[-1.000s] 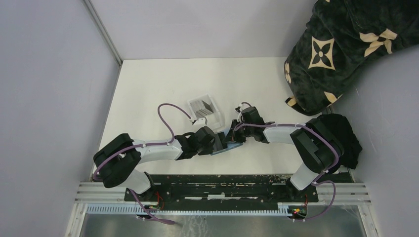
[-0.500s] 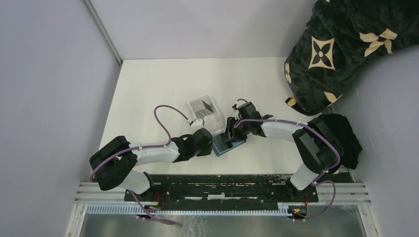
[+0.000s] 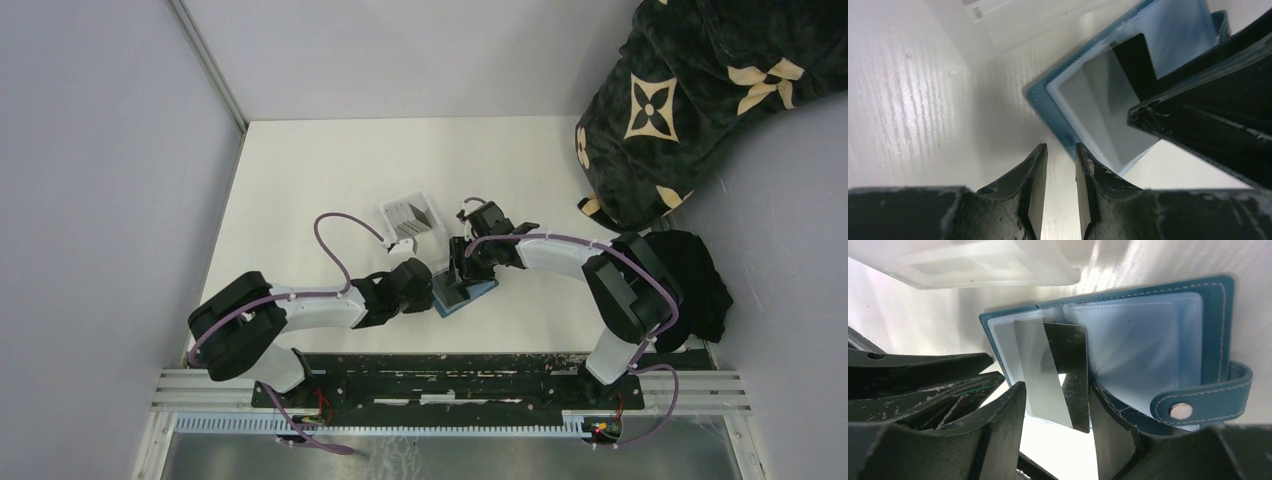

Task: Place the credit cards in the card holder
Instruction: Insert the credit card into the card holder.

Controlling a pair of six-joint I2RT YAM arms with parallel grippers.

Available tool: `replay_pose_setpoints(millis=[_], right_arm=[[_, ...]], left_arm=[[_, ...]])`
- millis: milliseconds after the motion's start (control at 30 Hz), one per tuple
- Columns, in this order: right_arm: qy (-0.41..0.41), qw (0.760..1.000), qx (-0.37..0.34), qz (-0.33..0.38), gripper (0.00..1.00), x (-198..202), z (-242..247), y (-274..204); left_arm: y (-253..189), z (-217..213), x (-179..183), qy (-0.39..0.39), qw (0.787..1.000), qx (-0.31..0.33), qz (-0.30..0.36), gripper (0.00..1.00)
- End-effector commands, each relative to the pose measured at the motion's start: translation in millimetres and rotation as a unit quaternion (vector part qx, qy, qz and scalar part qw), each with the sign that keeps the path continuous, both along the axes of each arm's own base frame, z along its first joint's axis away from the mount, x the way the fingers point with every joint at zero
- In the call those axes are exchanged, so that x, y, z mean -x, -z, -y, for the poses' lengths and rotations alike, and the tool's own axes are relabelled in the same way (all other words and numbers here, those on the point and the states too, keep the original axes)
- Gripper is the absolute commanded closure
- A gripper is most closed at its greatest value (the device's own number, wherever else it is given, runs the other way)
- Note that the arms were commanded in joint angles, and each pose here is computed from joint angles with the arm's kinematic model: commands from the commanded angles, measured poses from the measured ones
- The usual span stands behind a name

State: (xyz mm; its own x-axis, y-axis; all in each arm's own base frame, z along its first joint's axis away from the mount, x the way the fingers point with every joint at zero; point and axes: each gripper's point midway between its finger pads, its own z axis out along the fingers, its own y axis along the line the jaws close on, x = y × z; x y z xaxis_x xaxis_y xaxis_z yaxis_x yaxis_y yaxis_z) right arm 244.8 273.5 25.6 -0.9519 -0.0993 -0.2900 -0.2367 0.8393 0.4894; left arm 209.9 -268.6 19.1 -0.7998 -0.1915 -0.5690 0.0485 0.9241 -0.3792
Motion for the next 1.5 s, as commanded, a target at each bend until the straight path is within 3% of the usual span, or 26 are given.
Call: replay_pose_setpoints(millis=[0, 667, 900, 967, 1467], right_arm=[[-0.027, 0.999, 0.025, 0.013, 0.44, 0, -7, 6], [-0.047, 0.995, 0.076, 0.046, 0.44, -14, -5, -1], [-0.066, 0.992, 0.093, 0.054, 0.36, -17, -12, -2], [-0.071, 0.991, 0.100, 0.057, 0.30, -17, -13, -2], [-0.103, 0.983, 0.136, 0.071, 0.21, -14, -28, 7]], left_arm=[[18, -4, 4, -0.001, 1.000, -0.026, -0.017, 0.65], [21, -24, 10, -0.012, 0.999, -0.041, -0.014, 0.65], [23, -33, 16, -0.020, 0.999, -0.038, -0.016, 0.65], [24, -34, 17, -0.019, 0.999, -0.037, -0.017, 0.65], [33, -41, 25, -0.014, 0.998, -0.045, -0.028, 0.66]])
